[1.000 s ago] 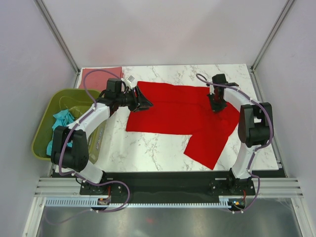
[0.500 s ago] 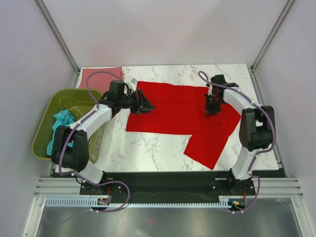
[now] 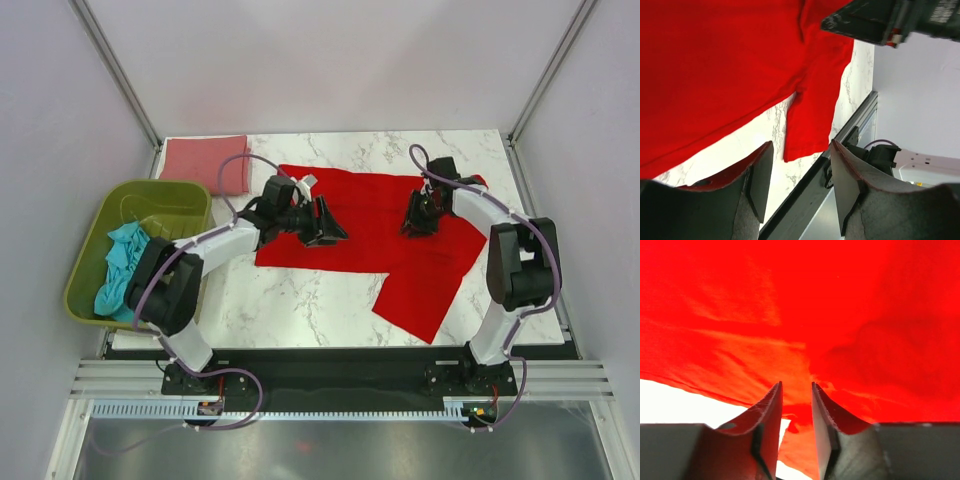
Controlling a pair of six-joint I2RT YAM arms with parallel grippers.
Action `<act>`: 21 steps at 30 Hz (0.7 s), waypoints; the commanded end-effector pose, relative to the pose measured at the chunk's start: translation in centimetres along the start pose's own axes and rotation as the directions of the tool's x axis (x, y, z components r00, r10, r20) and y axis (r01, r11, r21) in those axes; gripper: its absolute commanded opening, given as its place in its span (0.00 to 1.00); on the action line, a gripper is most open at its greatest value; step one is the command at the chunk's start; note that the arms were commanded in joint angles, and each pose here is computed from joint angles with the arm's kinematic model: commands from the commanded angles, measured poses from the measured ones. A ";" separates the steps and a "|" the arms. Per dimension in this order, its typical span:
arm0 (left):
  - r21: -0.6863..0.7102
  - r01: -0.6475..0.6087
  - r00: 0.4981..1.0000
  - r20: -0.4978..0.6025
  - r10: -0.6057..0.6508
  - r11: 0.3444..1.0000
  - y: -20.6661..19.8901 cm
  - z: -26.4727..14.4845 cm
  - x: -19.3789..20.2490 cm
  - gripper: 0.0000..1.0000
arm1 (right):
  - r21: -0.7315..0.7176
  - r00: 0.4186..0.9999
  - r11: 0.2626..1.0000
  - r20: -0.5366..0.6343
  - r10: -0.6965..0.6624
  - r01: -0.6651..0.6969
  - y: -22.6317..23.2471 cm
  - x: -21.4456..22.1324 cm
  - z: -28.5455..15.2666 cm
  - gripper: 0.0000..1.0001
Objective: Fold and stack the t-shirts
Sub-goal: Fold the tshirt
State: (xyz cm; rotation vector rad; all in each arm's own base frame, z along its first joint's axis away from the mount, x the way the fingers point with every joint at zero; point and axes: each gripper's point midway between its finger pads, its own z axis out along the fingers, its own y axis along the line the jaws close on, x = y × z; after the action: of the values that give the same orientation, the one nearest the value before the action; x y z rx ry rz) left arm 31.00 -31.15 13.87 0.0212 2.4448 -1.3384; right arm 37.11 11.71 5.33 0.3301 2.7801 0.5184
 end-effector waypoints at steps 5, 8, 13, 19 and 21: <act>0.043 -0.034 0.999 0.037 0.033 0.998 -3.1 6.2 -0.9 0.57 | 0.066 0.965 0.987 0.226 0.131 -0.149 -1.8 -2.9 -5.6 0.40; 0.047 -0.032 0.999 0.026 0.031 0.998 -3.5 8.8 -0.6 0.56 | 0.134 0.927 0.949 0.288 0.239 -0.287 -5.9 -2.0 -6.3 0.39; 0.037 -0.062 0.998 0.034 0.061 0.997 -4.1 12.5 -0.5 0.53 | 0.100 0.856 0.890 0.341 0.388 -0.444 -10.1 -0.9 -7.1 0.37; 0.043 -0.034 0.999 -0.005 0.035 0.998 -3.6 16.1 0.5 0.50 | 0.022 0.804 0.851 0.341 0.487 -0.525 -10.8 0.2 -6.4 0.36; 0.030 -0.024 1.000 -0.010 0.024 0.999 -3.1 17.0 0.8 0.50 | 0.013 0.782 0.825 0.327 0.530 -0.565 -11.0 0.8 -5.7 0.36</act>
State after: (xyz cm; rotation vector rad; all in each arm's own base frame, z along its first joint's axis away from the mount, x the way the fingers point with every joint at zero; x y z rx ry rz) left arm 33.20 -45.33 6.68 0.1110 2.4870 -1.3441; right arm 31.35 -0.38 5.23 1.1096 2.4742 0.3017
